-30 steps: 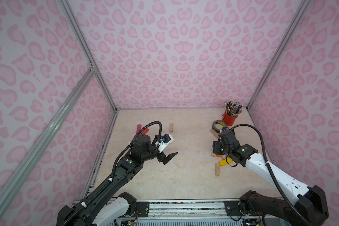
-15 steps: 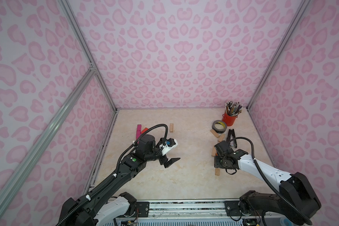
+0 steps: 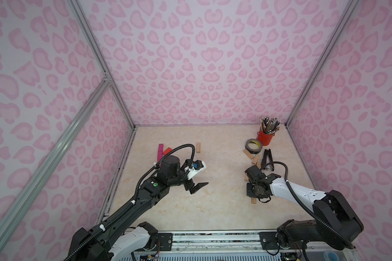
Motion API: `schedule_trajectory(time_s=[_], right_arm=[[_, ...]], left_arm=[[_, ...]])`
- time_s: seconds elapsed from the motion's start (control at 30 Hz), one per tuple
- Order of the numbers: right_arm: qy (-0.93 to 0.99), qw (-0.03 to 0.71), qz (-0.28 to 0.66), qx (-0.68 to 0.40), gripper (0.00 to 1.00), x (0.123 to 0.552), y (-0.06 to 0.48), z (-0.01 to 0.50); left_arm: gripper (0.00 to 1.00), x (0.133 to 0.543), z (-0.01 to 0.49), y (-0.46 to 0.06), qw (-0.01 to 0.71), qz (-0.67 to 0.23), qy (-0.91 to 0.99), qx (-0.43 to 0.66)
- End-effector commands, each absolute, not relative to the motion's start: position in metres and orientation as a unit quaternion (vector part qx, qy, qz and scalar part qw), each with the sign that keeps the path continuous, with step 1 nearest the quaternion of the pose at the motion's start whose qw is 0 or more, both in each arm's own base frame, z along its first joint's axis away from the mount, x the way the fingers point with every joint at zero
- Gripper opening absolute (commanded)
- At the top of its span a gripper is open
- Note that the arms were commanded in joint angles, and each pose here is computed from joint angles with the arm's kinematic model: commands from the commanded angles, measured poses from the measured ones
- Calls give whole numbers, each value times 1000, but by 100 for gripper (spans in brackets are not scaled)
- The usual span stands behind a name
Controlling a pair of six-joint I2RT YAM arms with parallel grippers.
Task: Assemble the letter k with building blocks
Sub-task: Pick up the building block from the center of the board, then place the building block at the center of the board.
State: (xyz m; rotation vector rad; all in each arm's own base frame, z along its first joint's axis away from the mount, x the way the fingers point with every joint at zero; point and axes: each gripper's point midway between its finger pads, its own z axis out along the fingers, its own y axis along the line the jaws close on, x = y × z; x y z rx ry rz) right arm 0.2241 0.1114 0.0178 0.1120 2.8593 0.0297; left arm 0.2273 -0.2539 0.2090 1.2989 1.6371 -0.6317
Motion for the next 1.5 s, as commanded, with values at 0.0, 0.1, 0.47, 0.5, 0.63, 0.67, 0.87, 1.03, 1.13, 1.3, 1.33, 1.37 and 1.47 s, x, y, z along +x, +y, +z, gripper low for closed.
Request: schedule_trajectory(time_s=[0.0, 0.1, 0.47, 0.5, 0.63, 0.67, 0.87, 1.03, 1.13, 1.3, 1.33, 1.37, 1.47], right_arm=[[988, 144, 13, 45, 20, 225, 112, 20], [985, 166, 24, 42, 20, 235, 118, 34], [970, 226, 69, -58, 19, 314, 243, 82], [970, 223, 72, -62, 20, 320, 256, 79], [970, 222, 82, -57, 19, 344, 309, 66], [969, 226, 85, -54, 19, 351, 322, 64], [969, 214, 118, -39, 18, 373, 381, 43], [969, 211, 126, -30, 19, 390, 406, 25], [970, 210, 123, -25, 20, 396, 412, 18], [970, 210, 122, -19, 34, 399, 413, 20], [969, 212, 125, -21, 37, 399, 413, 25], [968, 214, 129, -23, 39, 399, 414, 31], [964, 226, 139, -28, 40, 399, 410, 54]], left_arm=[[98, 230, 214, -254, 467, -251, 662, 529], [97, 230, 215, -253, 470, -251, 663, 527], [97, 285, 233, -206, 531, -147, 734, 398], [97, 289, 235, -200, 535, -144, 738, 386], [97, 302, 245, -179, 548, -138, 749, 346], [97, 303, 246, -177, 550, -137, 749, 342], [97, 304, 249, -174, 554, -132, 751, 335], [97, 306, 251, -170, 556, -121, 753, 329], [97, 305, 252, -169, 558, -119, 753, 328], [96, 308, 251, -167, 558, -117, 759, 316], [96, 310, 251, -165, 558, -115, 762, 308], [97, 314, 251, -163, 560, -112, 766, 294], [94, 336, 249, -137, 561, -81, 802, 189]])
